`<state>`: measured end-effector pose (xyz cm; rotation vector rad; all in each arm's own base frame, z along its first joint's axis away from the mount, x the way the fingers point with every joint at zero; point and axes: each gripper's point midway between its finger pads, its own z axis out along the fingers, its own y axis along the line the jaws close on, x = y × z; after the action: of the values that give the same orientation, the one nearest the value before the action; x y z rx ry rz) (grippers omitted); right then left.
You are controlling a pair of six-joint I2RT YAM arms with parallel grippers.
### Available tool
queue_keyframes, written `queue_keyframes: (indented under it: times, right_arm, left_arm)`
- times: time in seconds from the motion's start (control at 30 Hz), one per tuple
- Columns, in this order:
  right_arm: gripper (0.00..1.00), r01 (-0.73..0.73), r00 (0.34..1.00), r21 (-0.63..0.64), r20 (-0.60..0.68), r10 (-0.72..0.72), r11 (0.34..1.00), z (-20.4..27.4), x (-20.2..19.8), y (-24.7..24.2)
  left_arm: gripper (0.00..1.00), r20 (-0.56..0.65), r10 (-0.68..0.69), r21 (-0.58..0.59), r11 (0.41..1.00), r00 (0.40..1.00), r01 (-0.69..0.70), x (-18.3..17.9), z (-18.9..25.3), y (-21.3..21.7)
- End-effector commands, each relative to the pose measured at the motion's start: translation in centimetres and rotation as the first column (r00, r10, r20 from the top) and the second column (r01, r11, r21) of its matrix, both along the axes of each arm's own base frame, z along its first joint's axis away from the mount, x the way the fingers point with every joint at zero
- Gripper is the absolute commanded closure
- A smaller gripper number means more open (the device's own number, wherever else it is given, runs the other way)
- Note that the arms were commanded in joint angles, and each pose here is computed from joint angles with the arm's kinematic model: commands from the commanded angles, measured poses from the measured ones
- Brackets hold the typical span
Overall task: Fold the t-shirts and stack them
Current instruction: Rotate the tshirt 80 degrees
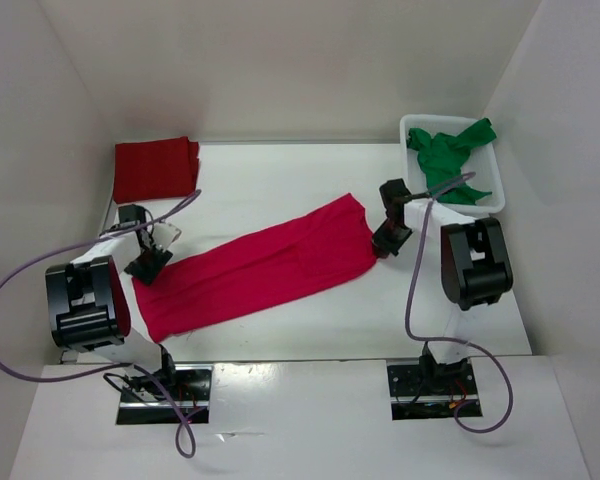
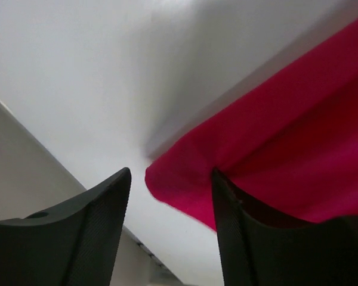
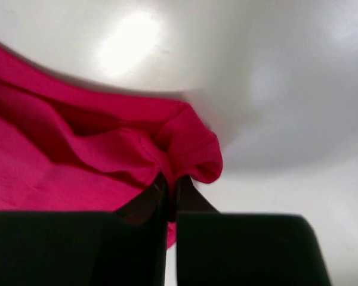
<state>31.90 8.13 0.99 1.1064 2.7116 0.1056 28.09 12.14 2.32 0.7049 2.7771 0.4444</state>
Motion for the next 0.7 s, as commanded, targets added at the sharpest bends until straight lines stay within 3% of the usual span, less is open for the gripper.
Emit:
queue_keyframes:
  times: [0.0,0.17,0.3,0.33,0.4,0.43,0.47,0.5,0.57,0.67]
  right_arm:
    - [1.00,-0.101,0.987,-0.126,0.109,0.115,0.987,-1.0,5.6,-0.1]
    - [1.00,-0.214,0.954,-0.267,0.148,0.260,0.940,-1.1,12.5,3.2]
    - [1.00,-0.208,0.934,-0.350,0.206,0.292,0.913,0.4,18.2,3.8]
    - [1.00,-0.219,0.945,-0.370,0.150,0.291,0.903,-0.8,17.7,3.3]
    - [1.00,-0.204,0.958,-0.346,0.121,0.259,0.916,-1.6,16.6,3.4]
    - [1.00,-0.187,0.948,-0.309,0.191,0.253,0.933,-0.4,17.3,3.7]
    - [1.00,-0.192,0.959,-0.270,0.152,0.239,0.943,-2.3,15.0,3.2]
    - [1.00,-0.184,0.954,-0.267,0.183,0.237,0.946,-2.0,15.3,3.3]
    - [1.00,-0.190,0.931,-0.270,0.256,0.260,0.944,-0.8,17.7,3.3]
    - [1.00,-0.258,0.925,-0.270,0.209,0.318,0.928,-1.3,21.9,3.4]
  left_arm:
    - [0.35,-0.152,0.087,-0.004,0.996,0.985,-0.088,-5.4,-0.6,1.6]
    - [0.22,-0.175,0.133,-0.006,0.991,0.976,-0.136,-6.9,0.5,2.7]
    - [0.19,-0.174,0.138,-0.017,0.990,0.975,-0.143,-6.3,2.1,2.8]
    - [0.19,-0.172,0.138,-0.017,0.990,0.975,-0.143,-6.1,2.4,2.8]
    - [0.19,-0.163,0.139,-0.015,0.990,0.977,-0.143,-5.5,3.1,3.1]
    - [0.19,-0.173,0.147,-0.019,0.988,0.974,-0.152,-5.3,2.8,3.1]
    - [0.19,-0.172,0.157,-0.020,0.987,0.973,-0.162,-5.1,2.7,3.2]
    - [0.19,-0.169,0.157,-0.020,0.987,0.973,-0.162,-4.8,2.8,3.3]
    - [0.19,-0.188,0.179,-0.028,0.982,0.966,-0.188,-4.7,2.2,3.2]
    - [0.19,-0.186,0.174,-0.038,0.982,0.967,-0.184,-4.0,2.3,3.0]
